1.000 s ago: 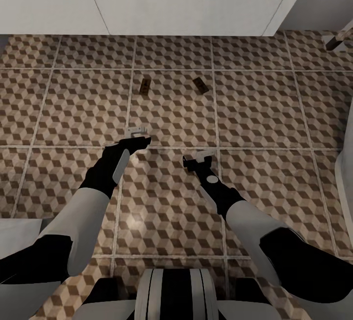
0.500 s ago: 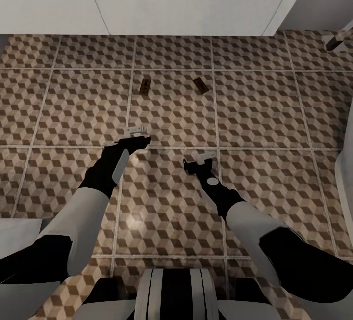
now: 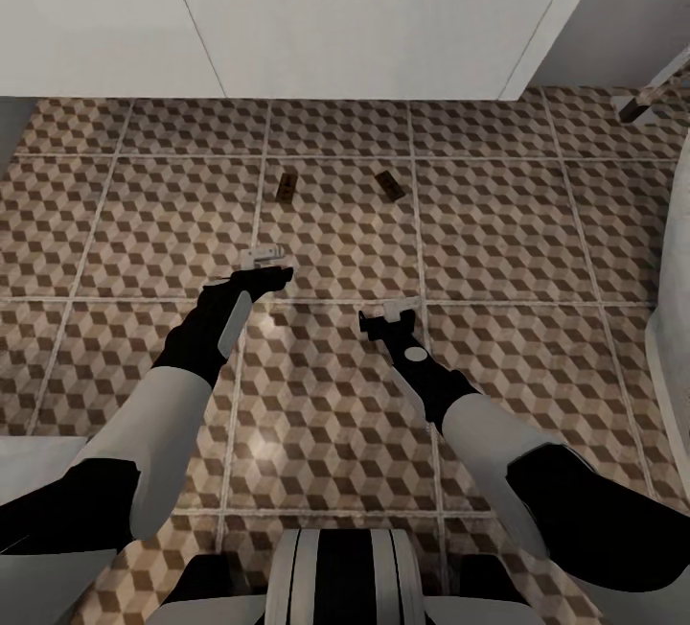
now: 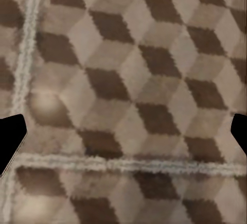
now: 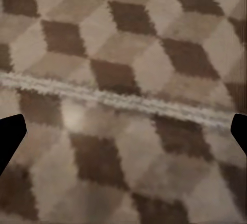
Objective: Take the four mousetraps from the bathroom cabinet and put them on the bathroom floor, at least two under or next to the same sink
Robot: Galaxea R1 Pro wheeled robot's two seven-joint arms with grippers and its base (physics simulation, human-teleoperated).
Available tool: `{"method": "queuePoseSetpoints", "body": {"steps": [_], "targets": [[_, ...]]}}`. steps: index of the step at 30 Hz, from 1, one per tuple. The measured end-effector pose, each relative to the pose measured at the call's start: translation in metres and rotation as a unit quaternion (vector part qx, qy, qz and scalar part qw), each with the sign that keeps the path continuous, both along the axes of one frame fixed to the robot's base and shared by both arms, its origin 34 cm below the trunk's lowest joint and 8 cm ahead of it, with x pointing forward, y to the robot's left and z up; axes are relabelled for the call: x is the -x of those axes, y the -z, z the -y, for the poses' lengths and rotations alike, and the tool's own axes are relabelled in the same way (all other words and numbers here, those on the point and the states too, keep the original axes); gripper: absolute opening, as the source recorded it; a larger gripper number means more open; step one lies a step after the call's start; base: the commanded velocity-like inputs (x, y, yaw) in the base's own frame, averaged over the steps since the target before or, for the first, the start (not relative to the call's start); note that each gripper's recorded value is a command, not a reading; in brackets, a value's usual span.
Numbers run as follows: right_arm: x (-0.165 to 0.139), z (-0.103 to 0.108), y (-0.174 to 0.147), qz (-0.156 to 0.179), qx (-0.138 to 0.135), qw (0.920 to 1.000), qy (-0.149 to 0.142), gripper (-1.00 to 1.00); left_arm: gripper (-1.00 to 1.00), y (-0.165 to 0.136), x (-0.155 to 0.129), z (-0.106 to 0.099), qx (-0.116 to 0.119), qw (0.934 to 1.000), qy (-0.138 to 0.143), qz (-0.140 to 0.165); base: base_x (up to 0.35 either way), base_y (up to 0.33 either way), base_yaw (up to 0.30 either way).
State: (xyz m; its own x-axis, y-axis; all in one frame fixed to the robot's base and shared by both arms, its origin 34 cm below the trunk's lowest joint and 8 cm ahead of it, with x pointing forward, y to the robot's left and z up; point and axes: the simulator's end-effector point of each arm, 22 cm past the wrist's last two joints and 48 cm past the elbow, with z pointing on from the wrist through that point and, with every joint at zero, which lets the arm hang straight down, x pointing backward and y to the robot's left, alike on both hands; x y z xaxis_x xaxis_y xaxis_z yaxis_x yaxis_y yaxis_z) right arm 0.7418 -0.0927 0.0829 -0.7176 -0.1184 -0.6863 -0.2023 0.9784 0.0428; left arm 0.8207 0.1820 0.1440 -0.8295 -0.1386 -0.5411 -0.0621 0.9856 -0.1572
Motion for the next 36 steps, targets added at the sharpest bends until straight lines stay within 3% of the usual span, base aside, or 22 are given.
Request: {"method": "queuePoseSetpoints", "body": {"steps": [18, 24, 31, 36], "targets": [[-0.014, 0.007, -0.04, 0.033, 0.005, 0.9994, 0.002, 1.0, 1.0, -0.046, -0.011, -0.001, -0.003, 0.9997, 0.003, 0.025, 0.0, 0.0, 0.0], [-0.011, 0.014, -0.048, 0.042, 0.01, 0.9991, 0.003, 1.0, 1.0, -0.041, 0.013, -0.006, -0.006, 0.9999, 0.003, 0.011, 0.0, 0.0, 0.0], [-0.008, 0.041, -0.055, 0.052, 0.024, 0.9983, 0.006, 1.0, 1.0, -0.036, 0.036, -0.014, -0.013, 0.9996, -0.005, 0.025, 0.0, 0.0, 0.0], [-0.007, 0.059, -0.06, 0.054, 0.025, 0.9982, -0.006, 1.0, 1.0, -0.022, 0.063, -0.022, -0.021, 0.9997, -0.008, 0.012, 0.0, 0.0, 0.0]]}}
